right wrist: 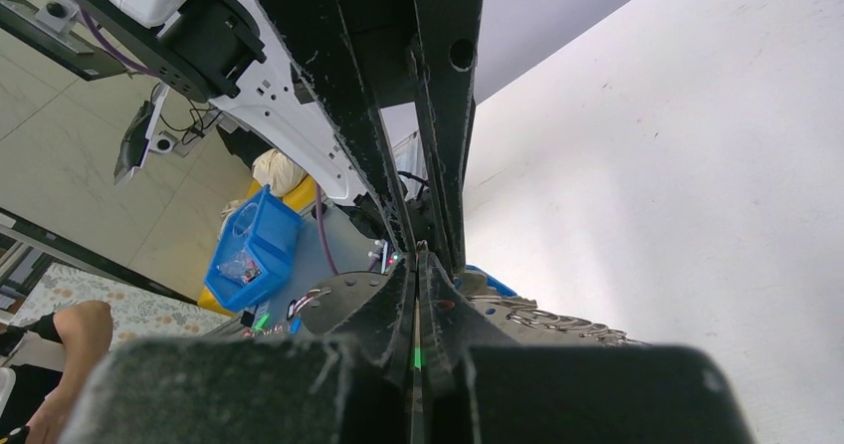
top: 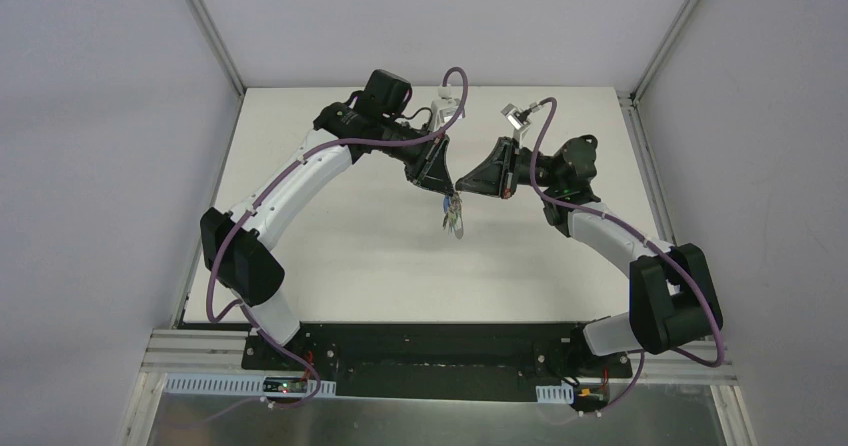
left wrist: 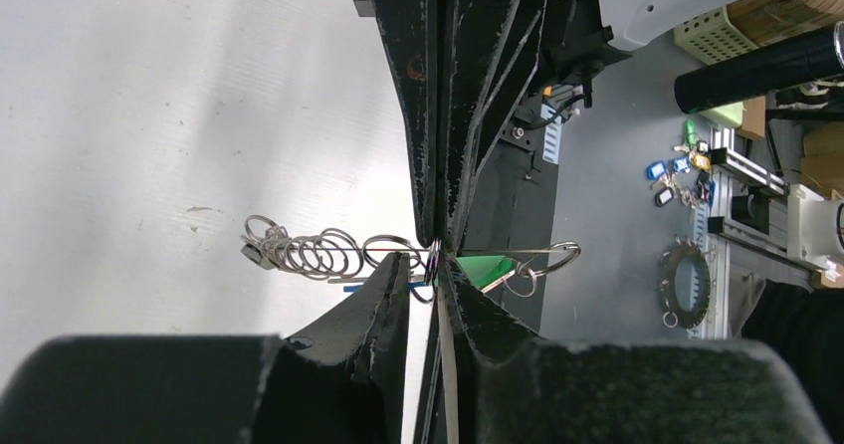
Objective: Put the keys on the keyring
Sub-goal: Adjust the key on the keyring.
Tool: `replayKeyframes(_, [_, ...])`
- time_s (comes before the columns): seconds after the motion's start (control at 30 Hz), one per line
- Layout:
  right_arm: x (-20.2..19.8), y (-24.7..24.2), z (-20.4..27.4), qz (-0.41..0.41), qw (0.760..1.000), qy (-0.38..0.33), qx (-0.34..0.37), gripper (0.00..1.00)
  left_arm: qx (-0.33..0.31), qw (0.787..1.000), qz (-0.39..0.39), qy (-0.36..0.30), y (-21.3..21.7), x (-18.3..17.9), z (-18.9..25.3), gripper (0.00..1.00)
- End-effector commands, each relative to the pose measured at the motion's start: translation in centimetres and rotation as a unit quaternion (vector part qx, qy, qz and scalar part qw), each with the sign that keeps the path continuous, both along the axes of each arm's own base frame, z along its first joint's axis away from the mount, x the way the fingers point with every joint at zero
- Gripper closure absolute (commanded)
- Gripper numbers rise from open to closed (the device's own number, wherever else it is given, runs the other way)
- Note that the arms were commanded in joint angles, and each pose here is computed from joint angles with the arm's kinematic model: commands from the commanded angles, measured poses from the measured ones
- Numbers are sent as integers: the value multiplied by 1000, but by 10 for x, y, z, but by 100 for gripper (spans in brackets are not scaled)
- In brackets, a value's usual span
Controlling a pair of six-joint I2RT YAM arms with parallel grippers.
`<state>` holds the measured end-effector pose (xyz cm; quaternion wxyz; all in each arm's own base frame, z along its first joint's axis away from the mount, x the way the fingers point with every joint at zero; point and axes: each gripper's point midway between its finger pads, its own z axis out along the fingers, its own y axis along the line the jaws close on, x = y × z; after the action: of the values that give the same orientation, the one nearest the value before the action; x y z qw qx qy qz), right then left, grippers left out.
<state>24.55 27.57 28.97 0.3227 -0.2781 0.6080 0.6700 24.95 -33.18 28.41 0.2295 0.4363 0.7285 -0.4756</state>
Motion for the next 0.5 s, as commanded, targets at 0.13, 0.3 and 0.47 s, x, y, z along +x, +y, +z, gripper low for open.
replayKeyframes(0.13, [1,-3,12,-9,999,-39,17,100,-24,999,-14,24,-5,-5,5,100])
replayKeyframes(0.3, [-8,-6,6,3,996,-87,5,98,30,999,-12,16,6,-8,1,100])
replayKeyframes(0.47, [-16,-9,4,15,994,-109,-4,77,128,990,-38,49,19,-24,-17,100])
